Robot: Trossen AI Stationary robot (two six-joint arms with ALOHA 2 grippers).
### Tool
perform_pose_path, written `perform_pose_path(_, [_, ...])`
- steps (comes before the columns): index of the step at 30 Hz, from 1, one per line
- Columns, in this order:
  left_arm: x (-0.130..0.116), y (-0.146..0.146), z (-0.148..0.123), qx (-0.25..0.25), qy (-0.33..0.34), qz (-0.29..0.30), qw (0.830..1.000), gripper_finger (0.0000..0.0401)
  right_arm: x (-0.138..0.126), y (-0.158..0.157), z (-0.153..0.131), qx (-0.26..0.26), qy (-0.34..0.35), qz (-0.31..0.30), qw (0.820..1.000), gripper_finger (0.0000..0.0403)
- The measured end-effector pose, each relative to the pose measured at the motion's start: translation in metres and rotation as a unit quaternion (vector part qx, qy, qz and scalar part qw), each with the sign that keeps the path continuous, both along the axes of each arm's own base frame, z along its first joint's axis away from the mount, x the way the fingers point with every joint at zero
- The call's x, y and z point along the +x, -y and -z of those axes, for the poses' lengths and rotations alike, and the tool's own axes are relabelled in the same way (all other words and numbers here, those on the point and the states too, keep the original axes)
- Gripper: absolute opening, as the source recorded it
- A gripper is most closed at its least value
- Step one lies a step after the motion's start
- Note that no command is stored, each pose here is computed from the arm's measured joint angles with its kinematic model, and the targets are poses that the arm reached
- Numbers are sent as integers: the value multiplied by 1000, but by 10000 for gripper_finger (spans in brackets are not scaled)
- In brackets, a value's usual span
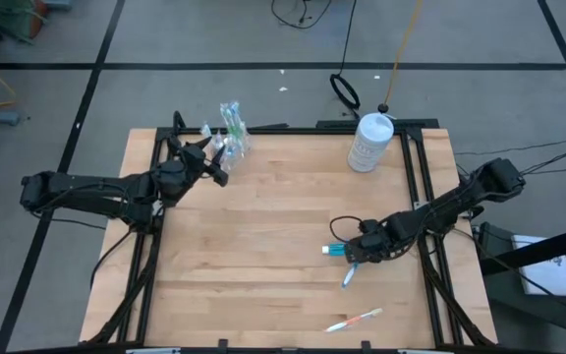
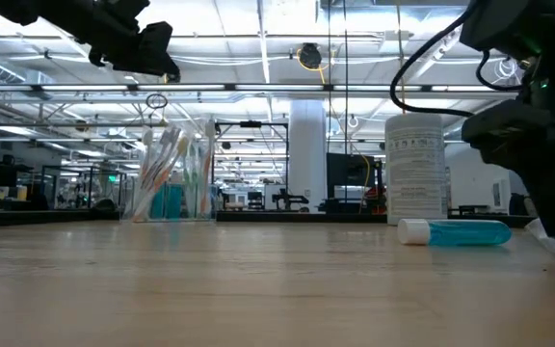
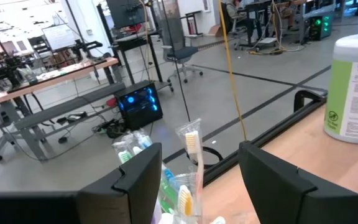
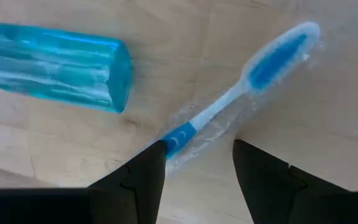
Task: Pick & Place toothbrushing station
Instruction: Put the blue toothbrush into the transparent organizer
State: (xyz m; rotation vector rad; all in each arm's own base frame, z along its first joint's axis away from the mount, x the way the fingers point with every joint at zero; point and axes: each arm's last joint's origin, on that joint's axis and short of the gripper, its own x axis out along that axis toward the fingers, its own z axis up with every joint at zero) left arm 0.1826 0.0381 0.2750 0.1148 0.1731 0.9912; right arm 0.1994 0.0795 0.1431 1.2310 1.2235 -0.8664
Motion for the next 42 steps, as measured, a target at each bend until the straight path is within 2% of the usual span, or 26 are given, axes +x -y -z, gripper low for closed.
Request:
perform_pose_path(7, [0,1,0,4,-6,4,1000,218,4,6,-9,-20,51,-11,998,183])
perform_pose_path(14, [0,1,0,4,-6,4,1000,218,4,9,-9,-39,57,-3,998,183])
perform_pose_path(19, [0,1,0,4,-6,4,1000,218,1,22,0,-87,52,16,995,183])
perform_pose_path(23, [0,1,0,4,-7,4,1000,218,-4,31,12,-92,61,-12,994,179])
perform_pose_path(28, [0,1,0,5,-8,4,1000,218,-2,32,14,-96,85,-80,988,136])
perform_pose_path(32, [0,1,0,4,-7,4,1000,218,-1,32,12,-122,98,-164,974,86])
perform_pose_path(38, [0,1,0,3,-5,4,1000,218,1,34,10,-139,113,-176,968,15])
perform_pose_path(42, [0,1,0,3,-5,4,1000,218,4,38,3,-217,146,-196,945,9])
